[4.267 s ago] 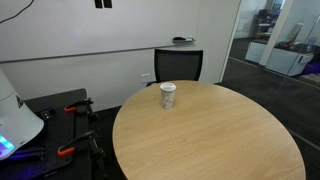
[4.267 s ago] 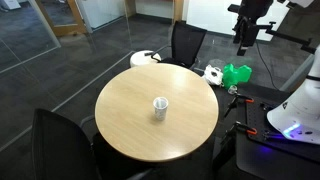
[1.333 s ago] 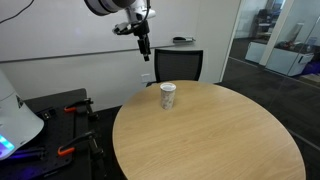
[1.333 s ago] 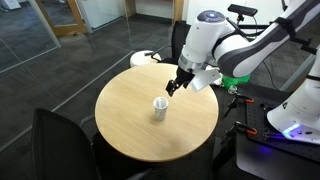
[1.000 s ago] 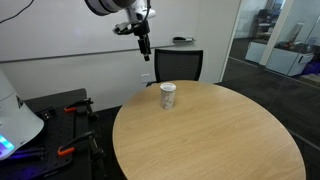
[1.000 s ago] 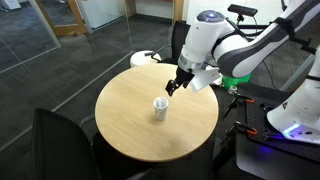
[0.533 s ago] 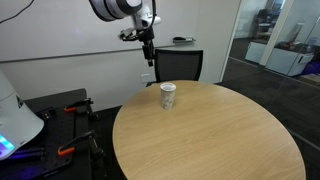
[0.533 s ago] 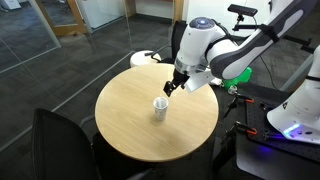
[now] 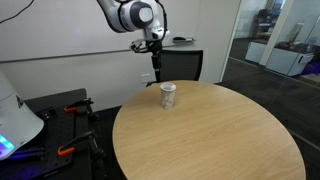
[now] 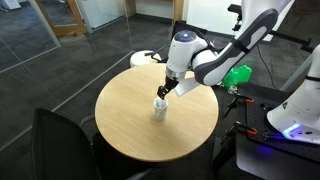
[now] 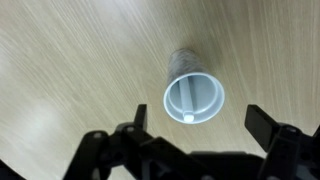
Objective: Remove the marker from the cup and put it on the table
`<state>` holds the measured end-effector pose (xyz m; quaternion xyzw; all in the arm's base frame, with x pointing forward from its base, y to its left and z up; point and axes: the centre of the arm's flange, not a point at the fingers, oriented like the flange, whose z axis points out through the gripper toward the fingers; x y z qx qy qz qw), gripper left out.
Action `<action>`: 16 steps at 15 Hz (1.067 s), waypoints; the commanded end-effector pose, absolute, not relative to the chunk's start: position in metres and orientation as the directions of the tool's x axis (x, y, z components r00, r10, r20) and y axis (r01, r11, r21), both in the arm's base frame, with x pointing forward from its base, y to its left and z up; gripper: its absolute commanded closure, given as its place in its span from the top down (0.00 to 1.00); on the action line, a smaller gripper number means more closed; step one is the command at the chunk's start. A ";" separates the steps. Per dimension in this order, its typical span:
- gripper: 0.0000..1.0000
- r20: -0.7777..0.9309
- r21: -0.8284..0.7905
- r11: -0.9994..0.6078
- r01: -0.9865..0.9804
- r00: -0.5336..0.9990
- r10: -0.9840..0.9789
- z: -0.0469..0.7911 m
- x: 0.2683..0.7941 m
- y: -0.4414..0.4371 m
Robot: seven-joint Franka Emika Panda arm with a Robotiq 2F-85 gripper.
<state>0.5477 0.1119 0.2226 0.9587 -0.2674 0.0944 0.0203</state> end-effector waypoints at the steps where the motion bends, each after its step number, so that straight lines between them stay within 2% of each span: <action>1: 1.00 0.190 -0.023 -0.861 -0.508 0.843 -0.502 0.201 0.574 0.111; 3: 0.91 0.178 -0.021 -0.861 -0.508 0.845 -0.504 0.191 0.582 0.108; 9: 0.80 0.166 -0.019 -0.857 -0.514 0.844 -0.510 0.173 0.602 0.101; 11: 0.74 0.166 -0.019 -0.858 -0.514 0.844 -0.510 0.170 0.608 0.100; 13: 0.70 0.164 -0.016 -0.858 -0.514 0.845 -0.509 0.168 0.613 0.099; 16: 0.69 0.162 -0.016 -0.858 -0.513 0.845 -0.509 0.163 0.622 0.094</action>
